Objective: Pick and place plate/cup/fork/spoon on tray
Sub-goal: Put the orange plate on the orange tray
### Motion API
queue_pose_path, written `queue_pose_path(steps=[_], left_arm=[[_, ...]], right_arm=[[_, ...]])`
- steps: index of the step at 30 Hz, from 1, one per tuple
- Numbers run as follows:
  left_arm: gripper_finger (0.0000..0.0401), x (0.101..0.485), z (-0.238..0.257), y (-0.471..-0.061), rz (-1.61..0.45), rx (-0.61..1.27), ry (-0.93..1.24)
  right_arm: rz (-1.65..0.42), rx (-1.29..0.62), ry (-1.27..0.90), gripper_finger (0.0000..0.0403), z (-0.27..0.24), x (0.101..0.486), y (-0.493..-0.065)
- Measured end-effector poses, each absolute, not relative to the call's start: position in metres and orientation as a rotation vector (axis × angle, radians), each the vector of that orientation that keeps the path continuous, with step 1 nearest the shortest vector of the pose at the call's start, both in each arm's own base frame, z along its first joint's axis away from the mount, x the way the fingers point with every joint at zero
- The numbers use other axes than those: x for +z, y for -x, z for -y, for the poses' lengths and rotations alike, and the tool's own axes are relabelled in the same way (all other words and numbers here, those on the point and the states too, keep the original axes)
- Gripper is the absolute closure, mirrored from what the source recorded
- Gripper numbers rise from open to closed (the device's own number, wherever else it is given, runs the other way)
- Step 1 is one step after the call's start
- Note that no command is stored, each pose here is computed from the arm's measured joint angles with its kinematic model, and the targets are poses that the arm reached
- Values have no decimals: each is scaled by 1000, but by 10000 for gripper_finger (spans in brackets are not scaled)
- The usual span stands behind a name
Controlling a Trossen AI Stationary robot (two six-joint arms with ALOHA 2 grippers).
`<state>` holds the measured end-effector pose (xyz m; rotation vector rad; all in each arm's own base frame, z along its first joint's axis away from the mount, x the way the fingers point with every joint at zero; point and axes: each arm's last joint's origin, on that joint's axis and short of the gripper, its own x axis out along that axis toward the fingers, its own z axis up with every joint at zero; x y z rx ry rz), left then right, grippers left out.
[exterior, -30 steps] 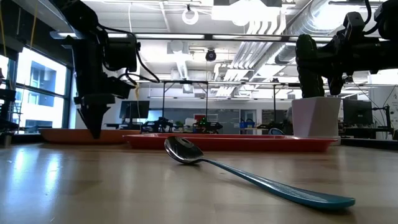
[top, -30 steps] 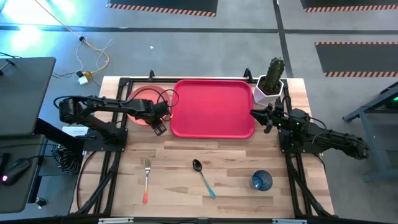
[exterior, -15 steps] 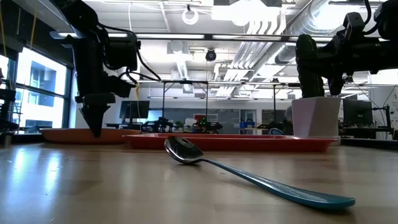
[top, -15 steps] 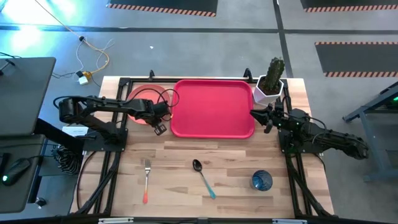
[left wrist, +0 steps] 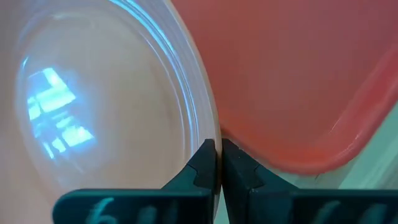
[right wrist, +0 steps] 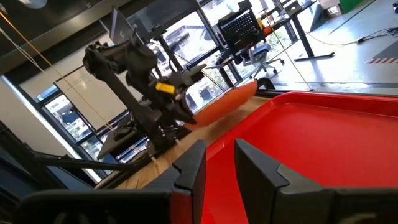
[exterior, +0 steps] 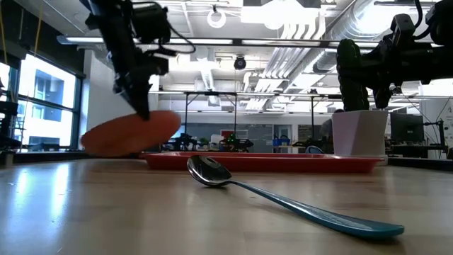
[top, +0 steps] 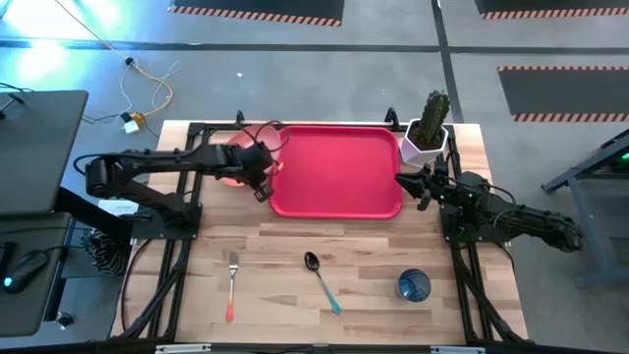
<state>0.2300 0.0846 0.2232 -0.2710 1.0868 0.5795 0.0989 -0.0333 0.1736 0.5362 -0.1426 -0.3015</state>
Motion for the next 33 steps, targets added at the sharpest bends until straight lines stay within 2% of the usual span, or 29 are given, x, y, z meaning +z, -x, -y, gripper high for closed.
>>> queue_pose_path(steps=[8, 16, 27, 33], left_arm=[[400, 269, -92, -251, -913, 506, 119], [400, 298, -92, -267, -757, 341, -165], [396, 302, -76, -280, -693, 97, -473], [398, 287, -69, -297, -715, 8, -599]], right_arm=[[143, -302, -536, 328, 33, 174, -99], [156, -347, -536, 328, 35, 174, -98], [177, -371, -597, 328, 35, 174, -98], [182, -369, -615, 328, 35, 174, -98]])
